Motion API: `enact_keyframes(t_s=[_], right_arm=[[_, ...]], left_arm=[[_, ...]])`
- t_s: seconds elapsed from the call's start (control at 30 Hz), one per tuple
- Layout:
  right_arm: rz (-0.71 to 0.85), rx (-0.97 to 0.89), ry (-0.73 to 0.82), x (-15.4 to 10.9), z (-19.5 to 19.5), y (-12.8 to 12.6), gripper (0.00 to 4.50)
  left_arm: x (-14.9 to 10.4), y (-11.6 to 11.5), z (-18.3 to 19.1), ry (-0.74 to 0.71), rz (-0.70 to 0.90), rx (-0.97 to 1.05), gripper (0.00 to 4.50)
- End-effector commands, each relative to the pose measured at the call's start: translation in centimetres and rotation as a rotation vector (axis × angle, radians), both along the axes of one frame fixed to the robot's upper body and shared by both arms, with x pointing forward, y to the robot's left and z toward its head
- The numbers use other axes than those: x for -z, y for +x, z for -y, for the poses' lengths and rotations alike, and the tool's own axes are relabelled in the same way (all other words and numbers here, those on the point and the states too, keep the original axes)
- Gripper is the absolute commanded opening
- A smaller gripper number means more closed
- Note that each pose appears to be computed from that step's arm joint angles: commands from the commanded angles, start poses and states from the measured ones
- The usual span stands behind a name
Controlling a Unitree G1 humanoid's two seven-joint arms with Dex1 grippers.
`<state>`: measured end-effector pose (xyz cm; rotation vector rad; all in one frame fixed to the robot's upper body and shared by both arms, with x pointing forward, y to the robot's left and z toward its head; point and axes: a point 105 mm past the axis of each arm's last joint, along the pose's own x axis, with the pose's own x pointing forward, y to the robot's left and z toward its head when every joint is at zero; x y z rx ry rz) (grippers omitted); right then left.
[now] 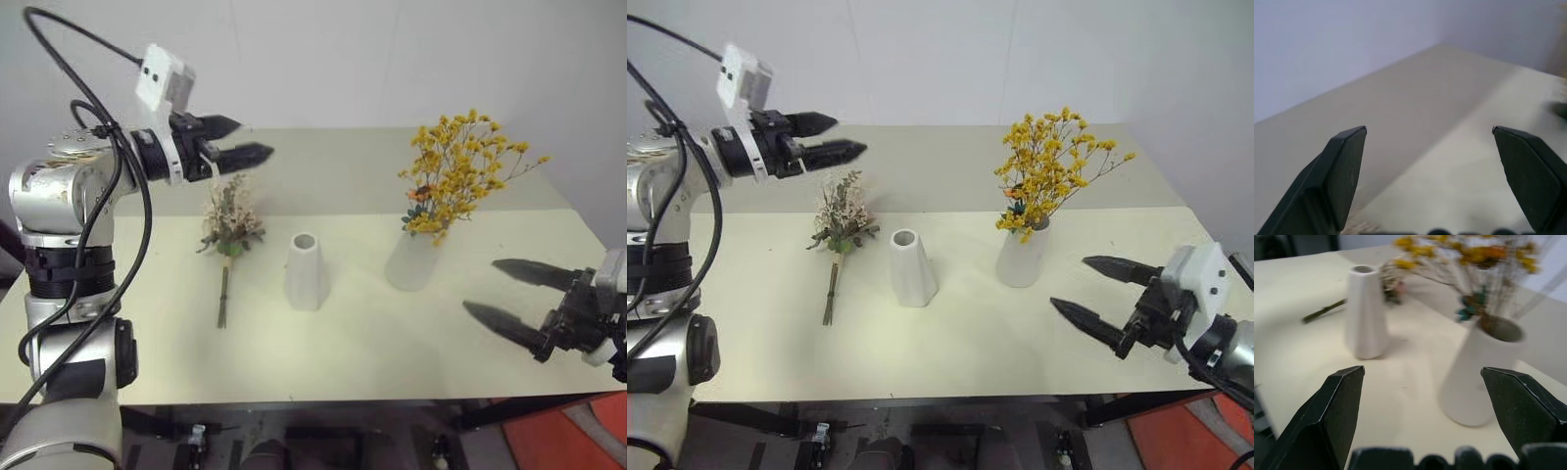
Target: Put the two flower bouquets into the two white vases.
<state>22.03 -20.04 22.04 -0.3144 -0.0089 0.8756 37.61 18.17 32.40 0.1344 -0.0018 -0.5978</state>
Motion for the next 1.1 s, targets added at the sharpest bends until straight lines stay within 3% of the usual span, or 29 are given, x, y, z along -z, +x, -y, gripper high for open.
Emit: enact_keyframes(t_s=[0.03,0.23,0.47,0.57,1.1], right_arm=[[0.0,-0.115,-0.056,-1.0,-2.7,-0.2,4.46],[-0.033,-0.237,-0.113,-2.6,-4.6,1.4,4.46],[-0.059,-0.262,-0.148,-3.0,-5.1,3.9,4.46],[-0.065,-0.258,-0.151,-2.8,-5.2,4.4,4.46],[-0.064,-0.216,-0.158,-2.3,-5.2,4.6,4.46]], left_arm=[[0.6,-1.0,-3.2,-0.005,-0.035,-0.243,4.5],[4.3,-3.6,-5.1,0.068,-0.194,-0.434,4.5],[11.1,-5.0,-5.0,0.06,-0.418,-0.417,4.5],[12.7,-4.7,-4.0,0.052,-0.479,-0.386,4.5],[14.9,0.7,-0.7,0.087,-0.688,-0.386,4.5]])
